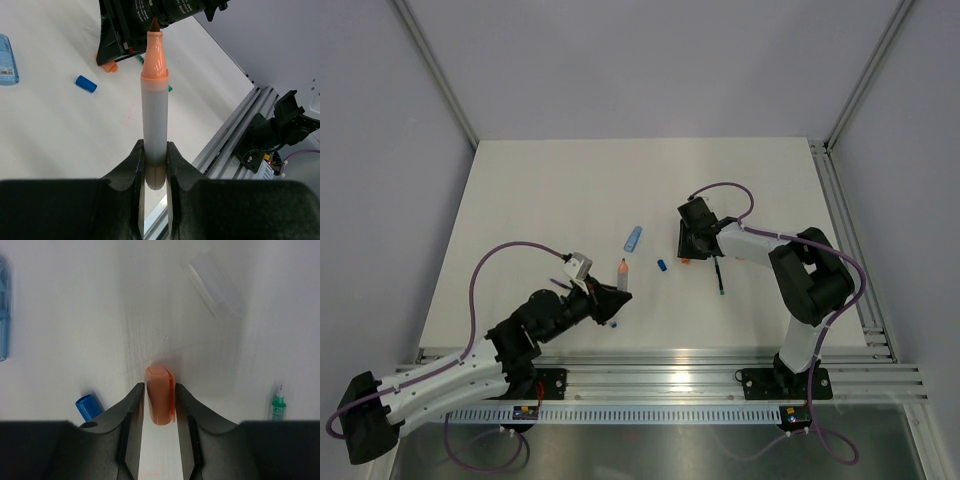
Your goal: Insert the pens into the pen caps
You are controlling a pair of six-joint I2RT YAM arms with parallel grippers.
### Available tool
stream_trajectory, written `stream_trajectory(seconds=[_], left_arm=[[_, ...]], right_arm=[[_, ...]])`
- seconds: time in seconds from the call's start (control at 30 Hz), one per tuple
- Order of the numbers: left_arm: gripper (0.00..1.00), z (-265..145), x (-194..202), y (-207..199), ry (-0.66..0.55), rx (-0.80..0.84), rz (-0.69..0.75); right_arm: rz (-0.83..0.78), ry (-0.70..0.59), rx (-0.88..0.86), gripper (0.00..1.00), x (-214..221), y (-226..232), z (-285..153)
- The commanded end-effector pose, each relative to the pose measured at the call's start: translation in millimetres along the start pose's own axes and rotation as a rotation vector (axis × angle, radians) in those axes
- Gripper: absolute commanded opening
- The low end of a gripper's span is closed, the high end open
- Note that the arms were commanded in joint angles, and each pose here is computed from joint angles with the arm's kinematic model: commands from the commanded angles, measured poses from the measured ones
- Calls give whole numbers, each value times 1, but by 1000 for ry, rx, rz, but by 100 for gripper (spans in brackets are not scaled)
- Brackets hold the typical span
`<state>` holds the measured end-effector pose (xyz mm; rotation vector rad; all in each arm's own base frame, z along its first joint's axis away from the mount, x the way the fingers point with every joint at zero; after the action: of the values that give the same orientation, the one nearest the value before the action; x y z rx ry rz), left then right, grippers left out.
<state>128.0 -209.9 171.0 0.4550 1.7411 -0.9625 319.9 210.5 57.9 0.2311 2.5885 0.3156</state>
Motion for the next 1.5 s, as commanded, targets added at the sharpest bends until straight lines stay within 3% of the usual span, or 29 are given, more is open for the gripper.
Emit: stream_trajectory(seconds=[0.0,0.3,0.4,0.43,0.5,0.57,0.7,0.9,1.23,1.47], left_arm=[[0,3,-17,-9,-75,39,0],[0,4,-15,-8,-67,37,1],[0,5,-15,-8,-67,34,1],[0,5,-15,-8,-68,36,2],[0,4,-15,-8,-74,37,2],[0,5,-15,-7,-71,28,5],[0,8,-12,-6,-61,28,3],[0,13,-12,-14,-44,75,3],[0,0,-44,-62,-85,355,-112],[0,-9,-61,-85,-101,499,-208]], right_arm=[[-2,39,49,38,11,-12,9],[12,58,46,43,19,-14,12],[13,57,38,29,19,-14,13],[14,54,40,17,19,-15,13],[15,44,37,8,19,-15,13],[18,18,17,1,16,-14,9],[30,-48,-42,0,9,-9,-4],[106,-159,-269,0,1,13,-60],[138,-467,-711,0,5,48,-220],[157,-515,-1007,0,15,65,-281]])
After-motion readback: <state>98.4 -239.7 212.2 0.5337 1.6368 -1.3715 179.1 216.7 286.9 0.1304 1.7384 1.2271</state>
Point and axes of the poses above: each gripper's point midway between its finger pads, its own z axis out along the fingers, its own y axis along the line the jaws close on, x = y × z, the point moved 5 cm from there along -z, back along the fingers, and after that the axes turned 7 degrees about z, right-handed, at the moved point
